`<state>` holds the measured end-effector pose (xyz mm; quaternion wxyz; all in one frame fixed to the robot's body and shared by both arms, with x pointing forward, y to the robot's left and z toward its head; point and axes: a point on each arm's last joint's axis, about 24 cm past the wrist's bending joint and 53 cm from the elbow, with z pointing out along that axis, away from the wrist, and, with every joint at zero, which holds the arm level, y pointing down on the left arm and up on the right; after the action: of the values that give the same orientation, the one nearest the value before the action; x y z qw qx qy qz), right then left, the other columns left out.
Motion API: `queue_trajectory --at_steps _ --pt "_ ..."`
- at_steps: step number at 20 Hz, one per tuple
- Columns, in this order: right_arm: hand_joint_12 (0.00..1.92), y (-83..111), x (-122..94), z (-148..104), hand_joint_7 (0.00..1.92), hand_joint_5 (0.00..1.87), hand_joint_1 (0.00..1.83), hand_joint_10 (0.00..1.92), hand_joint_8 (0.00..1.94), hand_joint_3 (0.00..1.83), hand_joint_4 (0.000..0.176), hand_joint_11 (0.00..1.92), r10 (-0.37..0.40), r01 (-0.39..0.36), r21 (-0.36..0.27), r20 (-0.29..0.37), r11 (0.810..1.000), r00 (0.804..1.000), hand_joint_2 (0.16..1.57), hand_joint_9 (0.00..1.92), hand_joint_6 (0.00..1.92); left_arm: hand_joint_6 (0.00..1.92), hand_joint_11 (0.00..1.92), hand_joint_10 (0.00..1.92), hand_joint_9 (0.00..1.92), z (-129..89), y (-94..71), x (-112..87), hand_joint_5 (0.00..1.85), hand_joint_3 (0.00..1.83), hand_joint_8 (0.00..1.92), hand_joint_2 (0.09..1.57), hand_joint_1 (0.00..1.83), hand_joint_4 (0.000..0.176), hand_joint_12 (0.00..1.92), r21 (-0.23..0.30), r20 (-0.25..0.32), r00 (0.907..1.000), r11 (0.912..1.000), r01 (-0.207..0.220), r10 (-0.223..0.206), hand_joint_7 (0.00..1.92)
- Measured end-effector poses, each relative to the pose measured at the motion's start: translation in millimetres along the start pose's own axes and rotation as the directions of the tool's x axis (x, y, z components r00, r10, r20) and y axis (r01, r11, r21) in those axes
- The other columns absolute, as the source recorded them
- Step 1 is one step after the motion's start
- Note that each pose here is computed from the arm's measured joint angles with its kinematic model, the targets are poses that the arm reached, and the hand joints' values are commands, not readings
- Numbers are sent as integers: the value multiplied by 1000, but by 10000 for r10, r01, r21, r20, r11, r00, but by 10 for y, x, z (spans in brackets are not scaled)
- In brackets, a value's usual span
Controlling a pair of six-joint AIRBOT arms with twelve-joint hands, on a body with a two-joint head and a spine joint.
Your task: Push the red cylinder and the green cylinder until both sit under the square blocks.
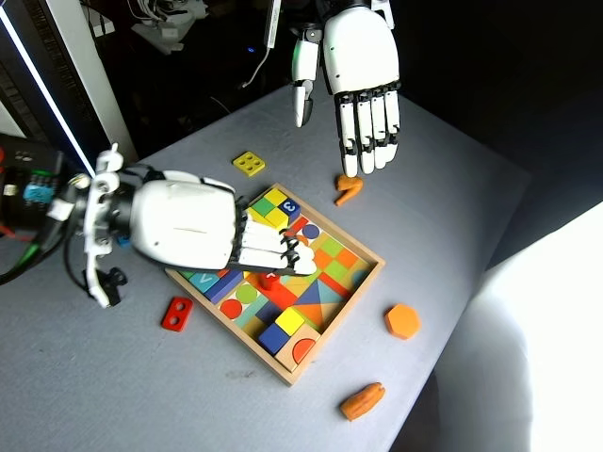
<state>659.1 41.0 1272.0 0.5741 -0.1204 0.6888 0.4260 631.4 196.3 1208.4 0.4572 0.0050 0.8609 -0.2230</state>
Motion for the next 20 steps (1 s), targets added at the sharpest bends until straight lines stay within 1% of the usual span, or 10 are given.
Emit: queue_trajectory --at_steps 2,3,5,6,8,9,10,12,17,20 --pt "0 5 -5 49 217 905 27 19 3 1 0 0 -556 555 54 167 9984 9983 1173 7 71 4 0 5 83 1 18 -6 47 0 4 1367 55 36 539 -38 7 10000 10000 9 -9 65" --pt "0 3 -11 72 234 909 40 23 9 0 0 0 -609 607 90 266 9981 9978 1171 18 71 2 0 2 79 1 18 -9 44 0 1 1368 53 38 505 -40 18 10000 10000 -3 3 62" --pt "0 -82 26 112 235 914 26 18 6 0 0 0 -622 612 310 326 9976 9975 1170 9 68 0 0 1 63 2 9 -4 6 4 1 1378 8 38 468 -9 0 10000 10000 37 -37 40" --pt "0 -101 44 121 225 910 21 3 2 2 0 0 -701 689 373 344 9969 9969 1175 1 64 7 0 7 88 1 16 -2 31 0 6 1369 27 38 540 -36 -9 10000 10000 20 -20 67" --pt "0 -108 68 154 231 925 32 0 4 0 0 0 -713 697 415 386 9967 9967 1170 0 67 7 0 6 93 1 15 -10 40 0 6 1365 26 40 541 -32 27 10000 10000 -9 9 81" --pt "0 -103 63 160 212 912 15 0 1 1 0 0 -714 696 417 425 9967 9965 1173 0 59 7 0 5 94 2 10 -8 46 0 7 1365 40 34 540 -12 17 10000 10000 18 -18 93" --pt "0 -112 62 172 211 915 12 0 1 1 0 0 -709 689 440 449 9967 9965 1172 0 59 4 0 2 91 2 11 -5 46 0 5 1365 44 33 521 -19 3 10000 10000 25 -25 96" --pt "0 -148 89 181 217 911 0 0 4 0 0 0 -687 663 531 466 9964 9965 1169 0 55 4 0 5 103 1 14 -7 52 0 6 1361 76 36 535 -25 12 10000 10000 13 -13 110" --pt "0 -138 133 197 210 905 0 0 1 1 0 0 -695 674 507 407 9964 9968 1173 1 47 4 0 5 119 1 13 -7 66 0 3 1361 81 34 601 -23 10 10000 10000 20 -20 117" --pt "0 -122 220 206 187 910 0 0 0 2 0 0 -743 732 444 239 9963 9969 1175 1 46 5 0 7 108 1 14 -7 54 0 4 1360 66 39 554 -25 12 10000 10000 17 -17 107"
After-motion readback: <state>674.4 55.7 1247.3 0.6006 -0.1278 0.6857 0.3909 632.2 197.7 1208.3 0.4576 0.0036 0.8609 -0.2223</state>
